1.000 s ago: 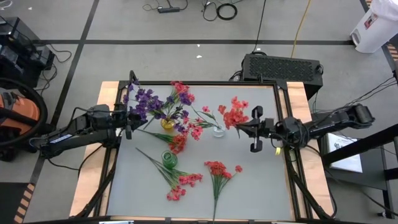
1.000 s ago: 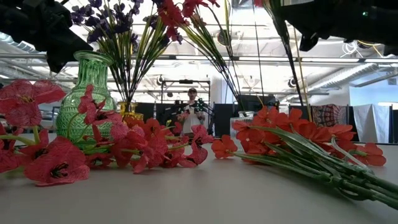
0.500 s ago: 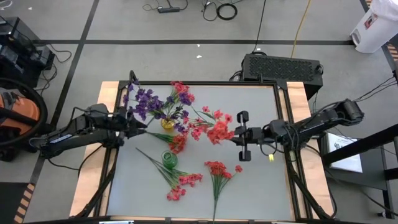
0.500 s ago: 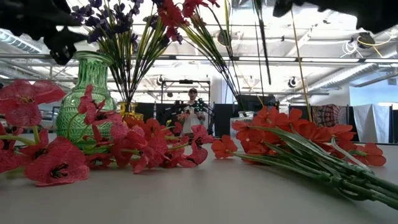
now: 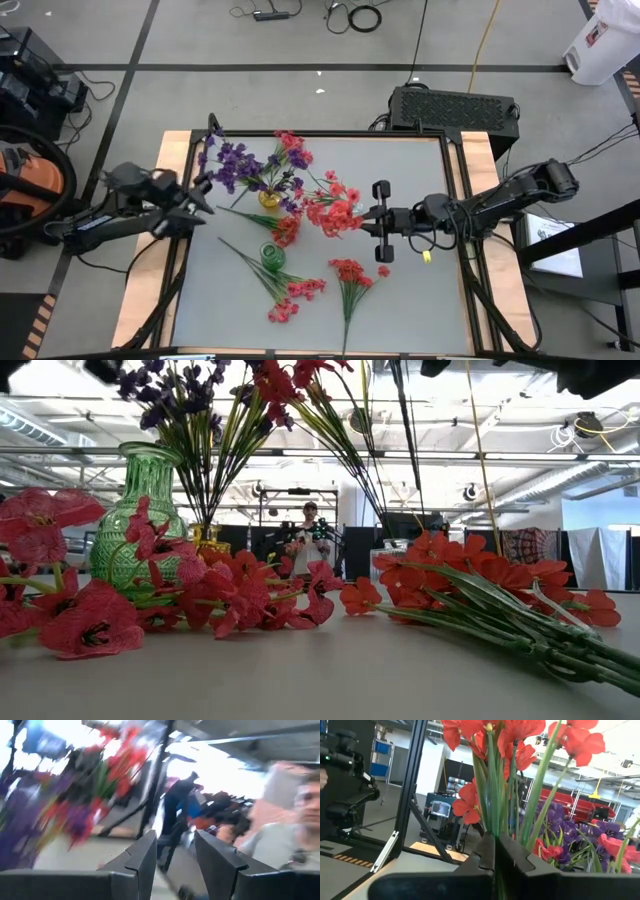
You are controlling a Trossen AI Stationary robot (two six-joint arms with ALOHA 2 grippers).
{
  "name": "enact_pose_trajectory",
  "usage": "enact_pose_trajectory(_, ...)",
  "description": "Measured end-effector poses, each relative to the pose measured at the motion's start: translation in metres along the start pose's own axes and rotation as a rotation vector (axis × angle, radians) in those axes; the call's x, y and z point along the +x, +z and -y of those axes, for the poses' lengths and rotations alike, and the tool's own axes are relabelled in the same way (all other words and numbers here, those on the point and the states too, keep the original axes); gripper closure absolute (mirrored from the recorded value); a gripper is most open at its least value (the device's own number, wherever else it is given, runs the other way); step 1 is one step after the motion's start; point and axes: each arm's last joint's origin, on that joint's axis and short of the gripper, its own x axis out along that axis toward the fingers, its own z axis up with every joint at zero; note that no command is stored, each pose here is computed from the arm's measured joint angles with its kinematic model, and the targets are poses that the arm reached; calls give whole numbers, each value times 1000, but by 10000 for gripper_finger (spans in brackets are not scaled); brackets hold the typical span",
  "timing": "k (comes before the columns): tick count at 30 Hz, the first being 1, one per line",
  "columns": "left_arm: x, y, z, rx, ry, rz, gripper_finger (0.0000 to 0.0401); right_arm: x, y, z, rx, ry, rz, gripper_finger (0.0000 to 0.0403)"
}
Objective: Sort flowers into vase by color
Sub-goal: Put the top right orange flowers into the green vase
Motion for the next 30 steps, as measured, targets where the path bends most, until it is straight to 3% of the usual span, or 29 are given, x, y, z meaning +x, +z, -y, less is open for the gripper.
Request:
enact_pose_trajectory(4, -1, 14, 9, 111, -90, 103, 260, 0, 0, 0, -5, 1, -5, 403)
enact_pose_trajectory(9, 0, 23, 11, 166, -116, 153, 260, 0, -1, 0, -9, 2, -7, 403)
enact_pose_trajectory(21, 43, 80, -8, 235, -109, 48, 260, 0, 0, 0, -11, 1, -2, 403)
enact_pose_trajectory(30, 79, 106, -34, 325, -59, -21, 260, 4, 20, 5, 4, -38, 136, 403)
